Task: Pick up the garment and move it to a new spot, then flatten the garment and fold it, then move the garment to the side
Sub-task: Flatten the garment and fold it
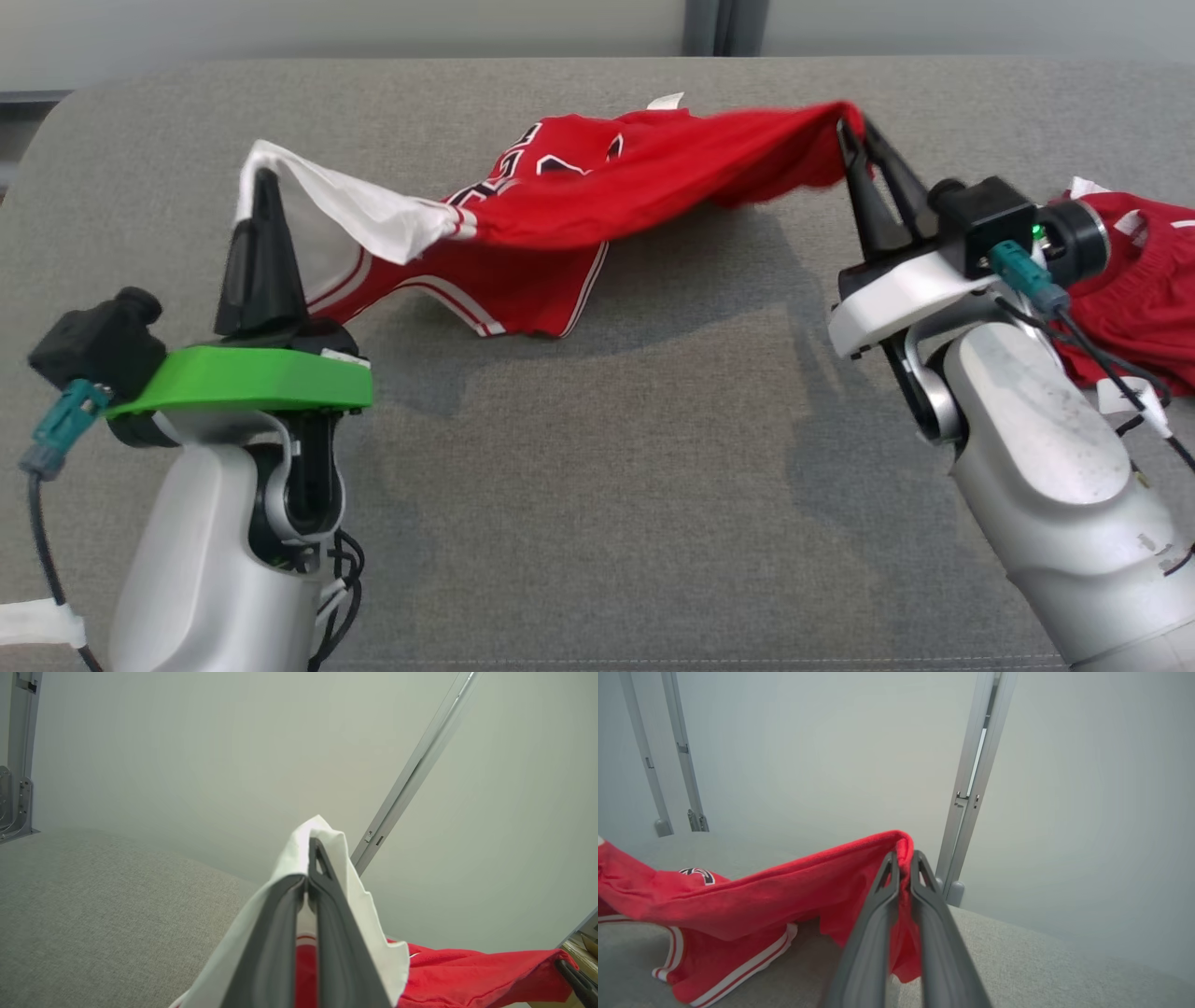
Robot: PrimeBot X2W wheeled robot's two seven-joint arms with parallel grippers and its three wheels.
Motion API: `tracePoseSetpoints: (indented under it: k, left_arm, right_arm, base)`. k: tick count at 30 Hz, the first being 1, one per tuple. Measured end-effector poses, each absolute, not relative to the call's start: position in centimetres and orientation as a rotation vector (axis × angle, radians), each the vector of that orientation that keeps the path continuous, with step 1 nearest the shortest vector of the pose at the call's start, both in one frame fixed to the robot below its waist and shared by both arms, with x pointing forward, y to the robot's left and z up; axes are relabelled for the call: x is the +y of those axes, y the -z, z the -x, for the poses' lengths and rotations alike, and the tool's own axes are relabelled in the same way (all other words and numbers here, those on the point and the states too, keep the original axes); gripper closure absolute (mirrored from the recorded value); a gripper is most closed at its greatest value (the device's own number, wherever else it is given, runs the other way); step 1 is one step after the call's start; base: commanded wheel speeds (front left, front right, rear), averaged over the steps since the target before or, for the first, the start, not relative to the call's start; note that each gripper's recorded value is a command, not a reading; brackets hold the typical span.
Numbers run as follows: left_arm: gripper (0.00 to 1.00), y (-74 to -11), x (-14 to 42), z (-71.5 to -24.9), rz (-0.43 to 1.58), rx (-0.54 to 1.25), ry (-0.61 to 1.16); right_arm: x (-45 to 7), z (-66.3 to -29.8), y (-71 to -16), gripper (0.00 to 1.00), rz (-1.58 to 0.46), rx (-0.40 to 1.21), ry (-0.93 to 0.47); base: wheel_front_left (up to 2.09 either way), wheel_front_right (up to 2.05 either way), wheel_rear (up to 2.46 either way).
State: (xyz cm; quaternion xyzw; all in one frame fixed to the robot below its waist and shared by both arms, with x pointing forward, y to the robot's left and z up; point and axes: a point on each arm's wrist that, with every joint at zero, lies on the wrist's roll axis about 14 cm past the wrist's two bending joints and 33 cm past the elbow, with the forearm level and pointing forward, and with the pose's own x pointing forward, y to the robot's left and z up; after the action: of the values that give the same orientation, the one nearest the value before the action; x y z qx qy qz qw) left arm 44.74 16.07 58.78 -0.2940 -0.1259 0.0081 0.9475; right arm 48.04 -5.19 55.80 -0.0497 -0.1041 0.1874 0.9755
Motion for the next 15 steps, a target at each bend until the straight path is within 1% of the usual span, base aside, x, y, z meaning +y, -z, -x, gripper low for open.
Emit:
tracePoseSetpoints:
  k: [3, 6, 10, 14, 15]
  left_arm:
    - [1.00, -62.1, 16.4, -44.4, 0.601, -0.358, 0.010]
    - [1.00, -66.0, 16.4, -43.4, 0.590, -0.476, 0.061]
    - [1.00, -72.1, 16.9, -40.9, 0.551, -0.671, 0.118]
    - [1.00, -78.7, 16.4, -37.1, 0.498, -0.891, 0.207]
    - [1.00, -78.7, 16.4, -37.1, 0.498, -0.891, 0.207]
  right_arm:
    - [-7.0, -47.5, -60.0, 1.00, 0.109, -0.329, -0.336]
    - [-8.8, -46.4, -63.7, 1.00, 0.161, -0.438, -0.307]
    - [-10.7, -43.9, -69.3, 1.00, 0.218, -0.606, -0.271]
    - [-12.3, -40.4, -74.7, 1.00, 0.271, -0.776, -0.231]
    - [-12.3, -40.4, -74.7, 1.00, 0.271, -0.776, -0.231]
  base:
    - [0.00, 0.00, 0.00]
    - [0.00, 0.00, 0.00]
    - [0.00, 0.00, 0.00]
    - [0.00, 0.00, 0.00]
    - [0.00, 0.00, 0.00]
